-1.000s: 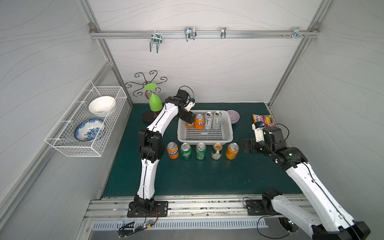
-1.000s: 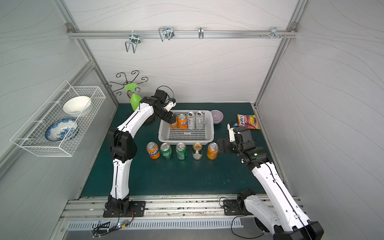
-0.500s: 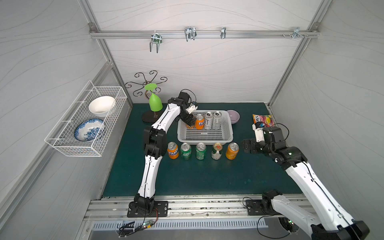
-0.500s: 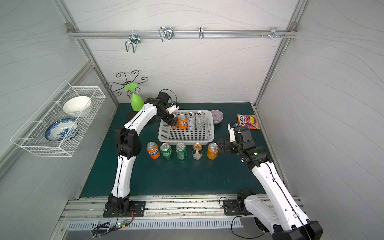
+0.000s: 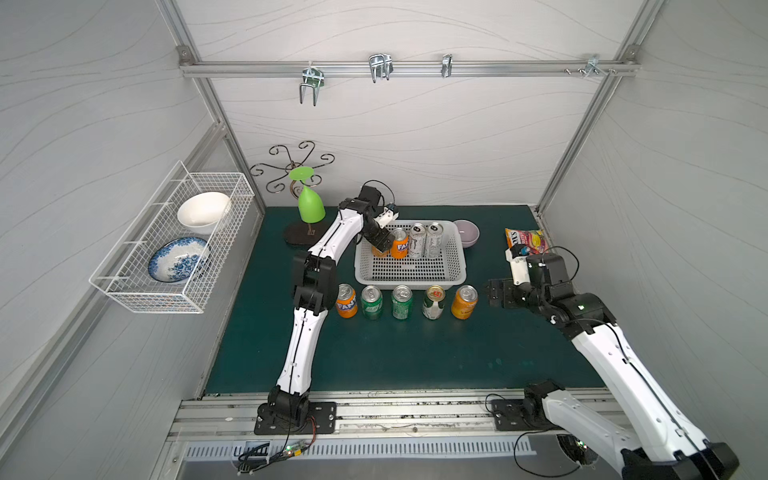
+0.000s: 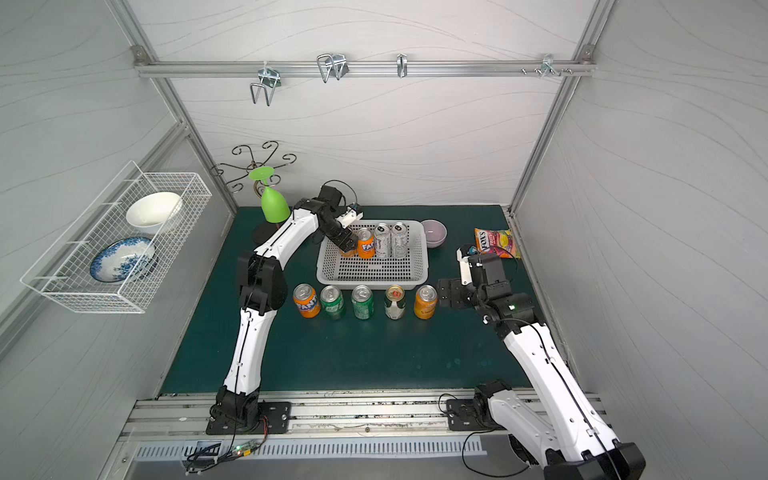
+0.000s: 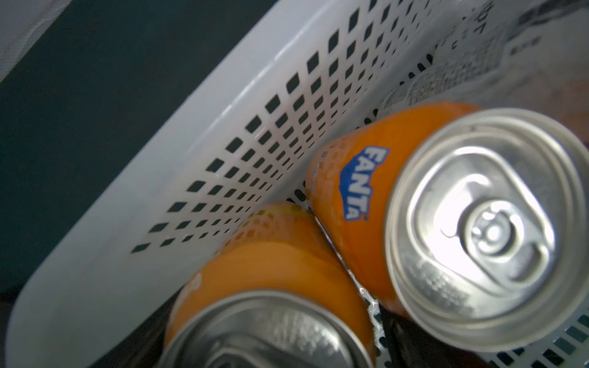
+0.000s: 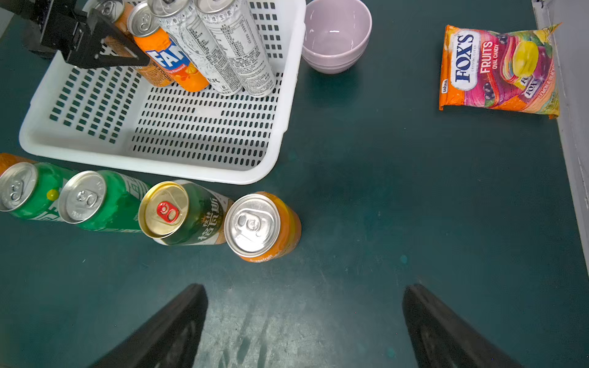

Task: Take out the drinks from the basket
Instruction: Pick up the drink from the basket.

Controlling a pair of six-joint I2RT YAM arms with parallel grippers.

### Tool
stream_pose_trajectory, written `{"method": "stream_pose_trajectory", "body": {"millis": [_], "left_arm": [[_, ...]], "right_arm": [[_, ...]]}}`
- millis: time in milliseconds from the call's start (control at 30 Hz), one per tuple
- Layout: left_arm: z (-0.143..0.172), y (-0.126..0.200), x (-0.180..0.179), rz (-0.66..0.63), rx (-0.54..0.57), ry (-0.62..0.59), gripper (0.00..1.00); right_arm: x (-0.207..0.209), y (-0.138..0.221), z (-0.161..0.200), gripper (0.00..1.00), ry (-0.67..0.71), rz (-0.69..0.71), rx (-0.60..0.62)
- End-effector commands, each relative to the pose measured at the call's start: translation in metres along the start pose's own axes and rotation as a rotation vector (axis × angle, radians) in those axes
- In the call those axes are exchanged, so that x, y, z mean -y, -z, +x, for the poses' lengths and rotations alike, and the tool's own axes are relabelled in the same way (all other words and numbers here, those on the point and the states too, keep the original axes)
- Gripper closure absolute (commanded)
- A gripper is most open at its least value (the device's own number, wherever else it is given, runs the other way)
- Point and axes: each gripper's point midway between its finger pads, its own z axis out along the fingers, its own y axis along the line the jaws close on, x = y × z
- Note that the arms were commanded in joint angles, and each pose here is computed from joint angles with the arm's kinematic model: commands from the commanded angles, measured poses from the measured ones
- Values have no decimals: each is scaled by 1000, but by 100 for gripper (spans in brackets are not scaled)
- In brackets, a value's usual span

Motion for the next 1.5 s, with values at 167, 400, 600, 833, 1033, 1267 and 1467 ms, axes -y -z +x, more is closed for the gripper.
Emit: {"method": "stream_pose_trajectory", "body": {"millis": [167,400,600,833,1033,1267,1467], "left_arm": [[-8,-5,-6,-3,26,-18,26],[-13,13,-5,-17,49,-18,35],[-20,39,-5,-42,75,-24,36],[-19,67,-1,-65,92,-11,39],[-21,98,4,-86,142,10,40],[-18,144,14,-108,166,32,40],[-9,190,25,-139,207,50,39]], "right_arm": [[5,10,-4,1,-1,23,21],[3,5,-7,1,-3,12,19],[3,4,-5,1,-2,11,17],[2,3,-6,1,-1,4,21],[-2,-2,-10,1,-8,-17,27],[-4,-6,-15,1,-10,-30,39],[-6,-8,-16,1,-15,-48,44]]}}
